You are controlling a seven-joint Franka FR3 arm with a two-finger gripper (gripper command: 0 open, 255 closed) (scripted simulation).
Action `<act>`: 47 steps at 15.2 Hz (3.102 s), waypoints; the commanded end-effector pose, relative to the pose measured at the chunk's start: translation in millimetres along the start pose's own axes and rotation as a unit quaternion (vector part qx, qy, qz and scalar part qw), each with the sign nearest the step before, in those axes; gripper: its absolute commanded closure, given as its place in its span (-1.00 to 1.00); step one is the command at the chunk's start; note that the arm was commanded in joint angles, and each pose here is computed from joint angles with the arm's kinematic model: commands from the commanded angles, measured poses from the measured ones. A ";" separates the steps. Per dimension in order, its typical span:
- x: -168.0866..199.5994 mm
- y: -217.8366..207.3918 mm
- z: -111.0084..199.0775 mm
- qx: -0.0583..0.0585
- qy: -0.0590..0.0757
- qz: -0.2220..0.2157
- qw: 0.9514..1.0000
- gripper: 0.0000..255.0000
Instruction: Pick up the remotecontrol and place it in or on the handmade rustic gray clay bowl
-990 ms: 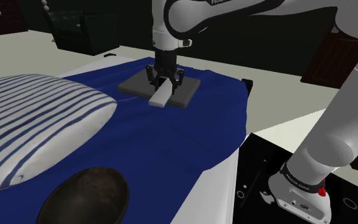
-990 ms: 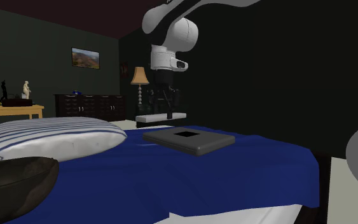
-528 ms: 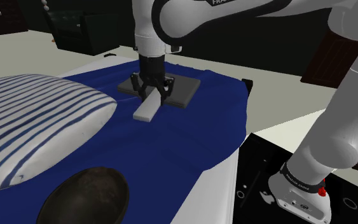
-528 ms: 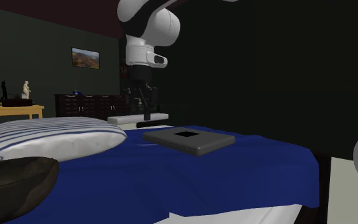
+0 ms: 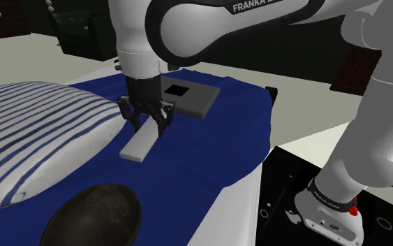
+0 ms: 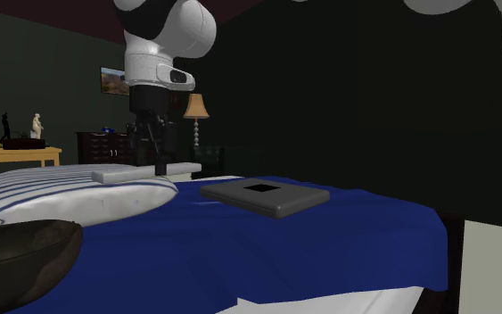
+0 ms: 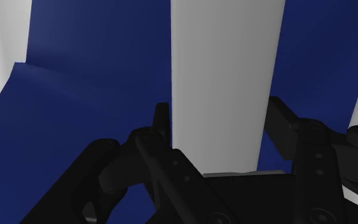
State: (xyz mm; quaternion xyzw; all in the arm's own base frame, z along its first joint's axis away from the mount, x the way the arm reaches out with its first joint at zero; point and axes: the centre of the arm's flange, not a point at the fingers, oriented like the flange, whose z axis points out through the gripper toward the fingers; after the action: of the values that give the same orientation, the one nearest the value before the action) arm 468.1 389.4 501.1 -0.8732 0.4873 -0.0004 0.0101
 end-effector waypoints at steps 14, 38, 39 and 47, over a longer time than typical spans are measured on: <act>-193.4 -38.3 -4.5 0.000 0.000 0.001 1.000 1.00; -216.7 -41.8 71.1 0.000 0.000 0.001 1.000 1.00; -217.0 -41.9 70.9 0.000 0.000 0.001 1.000 -1.00; -216.8 -41.8 31.5 0.000 0.000 0.001 1.000 -1.00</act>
State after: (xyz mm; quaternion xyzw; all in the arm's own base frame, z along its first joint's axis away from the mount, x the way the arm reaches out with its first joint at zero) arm 391.0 594.1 460.9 -0.8727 0.4881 -0.0006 0.0109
